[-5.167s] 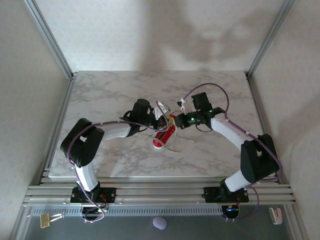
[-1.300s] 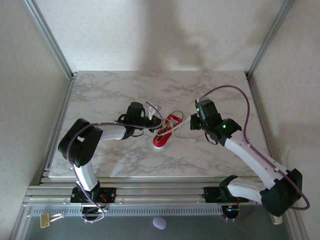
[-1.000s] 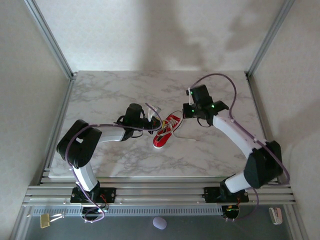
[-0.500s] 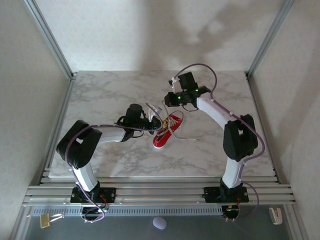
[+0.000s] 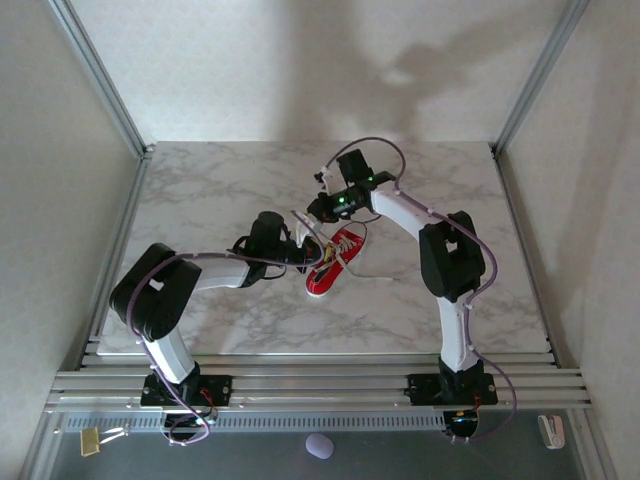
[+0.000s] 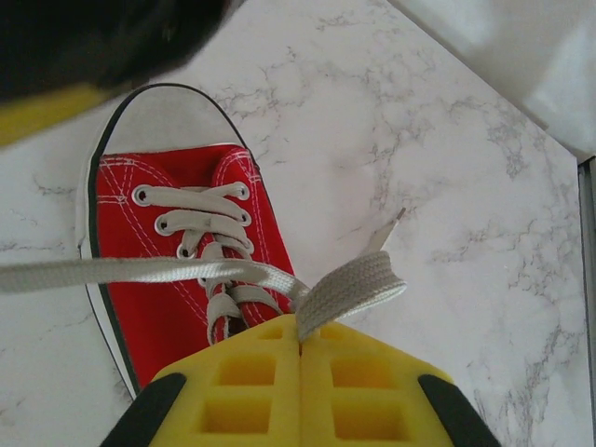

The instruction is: Tie the shoes

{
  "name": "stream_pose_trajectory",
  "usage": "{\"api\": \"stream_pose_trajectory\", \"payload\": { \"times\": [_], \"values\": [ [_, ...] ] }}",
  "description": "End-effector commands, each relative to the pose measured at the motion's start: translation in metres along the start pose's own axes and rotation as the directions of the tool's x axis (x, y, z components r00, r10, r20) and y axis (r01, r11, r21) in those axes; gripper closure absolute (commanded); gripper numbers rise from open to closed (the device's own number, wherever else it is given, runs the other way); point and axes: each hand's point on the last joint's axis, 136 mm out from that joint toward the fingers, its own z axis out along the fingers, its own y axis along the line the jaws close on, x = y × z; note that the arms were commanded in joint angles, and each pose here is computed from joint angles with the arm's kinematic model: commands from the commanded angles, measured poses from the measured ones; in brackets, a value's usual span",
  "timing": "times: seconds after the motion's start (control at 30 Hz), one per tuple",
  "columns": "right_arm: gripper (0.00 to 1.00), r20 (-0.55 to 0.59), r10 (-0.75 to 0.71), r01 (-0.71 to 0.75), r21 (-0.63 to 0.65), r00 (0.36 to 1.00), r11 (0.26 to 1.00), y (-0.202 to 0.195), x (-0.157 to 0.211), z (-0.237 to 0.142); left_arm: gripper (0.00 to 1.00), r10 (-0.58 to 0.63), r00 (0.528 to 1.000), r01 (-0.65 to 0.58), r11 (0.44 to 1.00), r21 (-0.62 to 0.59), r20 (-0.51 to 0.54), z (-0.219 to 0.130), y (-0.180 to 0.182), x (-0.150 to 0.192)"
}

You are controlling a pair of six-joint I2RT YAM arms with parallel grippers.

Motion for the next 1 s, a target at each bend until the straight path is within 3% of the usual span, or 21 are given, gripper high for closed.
{"api": "stream_pose_trajectory", "payload": {
  "times": [0.0, 0.07, 0.13, 0.23, 0.33, 0.4, 0.47, 0.7, 0.97],
  "values": [
    [0.81, -0.010, -0.029, 0.029, -0.009, 1.000, 1.000, 0.011, 0.001, -0.006, 1.00, 0.035, 0.999, -0.035, 0.999, 0.023, 0.041, -0.004, -0.010, -0.013],
    [0.65, 0.036, -0.052, 0.050, 0.072, 0.998, 0.996, 0.005, -0.005, -0.019, 1.00, 0.012, 0.999, -0.013, 0.999, 0.029, 0.045, -0.003, -0.008, -0.014],
    [0.56, 0.115, -0.078, 0.057, 0.179, 0.990, 0.982, -0.004, -0.015, -0.041, 1.00, -0.007, 0.999, 0.006, 0.999, 0.032, 0.049, -0.002, -0.006, -0.015],
    [0.48, 0.229, -0.127, 0.044, 0.337, 0.965, 0.941, -0.022, -0.020, -0.079, 1.00, -0.021, 0.998, 0.019, 0.999, 0.034, 0.058, -0.002, -0.004, -0.018],
    [0.46, 0.299, -0.228, 0.076, 0.443, 0.927, 0.893, -0.029, -0.012, -0.108, 1.00, -0.030, 0.998, 0.028, 0.999, 0.033, 0.058, -0.001, -0.001, -0.020],
    [0.33, 0.326, -0.316, 0.138, 0.467, 0.891, 0.873, -0.025, -0.002, -0.119, 1.00, -0.034, 0.998, 0.032, 0.999, 0.030, 0.050, 0.001, 0.001, -0.021],
    [0.27, 0.315, -0.380, 0.209, 0.461, 0.870, 0.862, -0.020, 0.012, -0.122, 1.00, -0.041, 0.998, 0.040, 0.999, 0.030, 0.040, 0.003, 0.003, -0.020],
    [0.28, 0.167, -0.487, 0.447, 0.231, 0.857, 0.864, 0.008, 0.072, -0.101, 1.00, -0.062, 0.998, 0.062, 0.998, 0.026, 0.011, 0.005, 0.014, -0.019],
    [0.34, 0.118, -0.547, 0.536, 0.114, 0.829, 0.837, 0.015, 0.073, -0.084, 1.00, -0.044, 0.999, 0.045, 0.998, 0.049, -0.027, 0.008, 0.015, -0.017]
  ]
}}
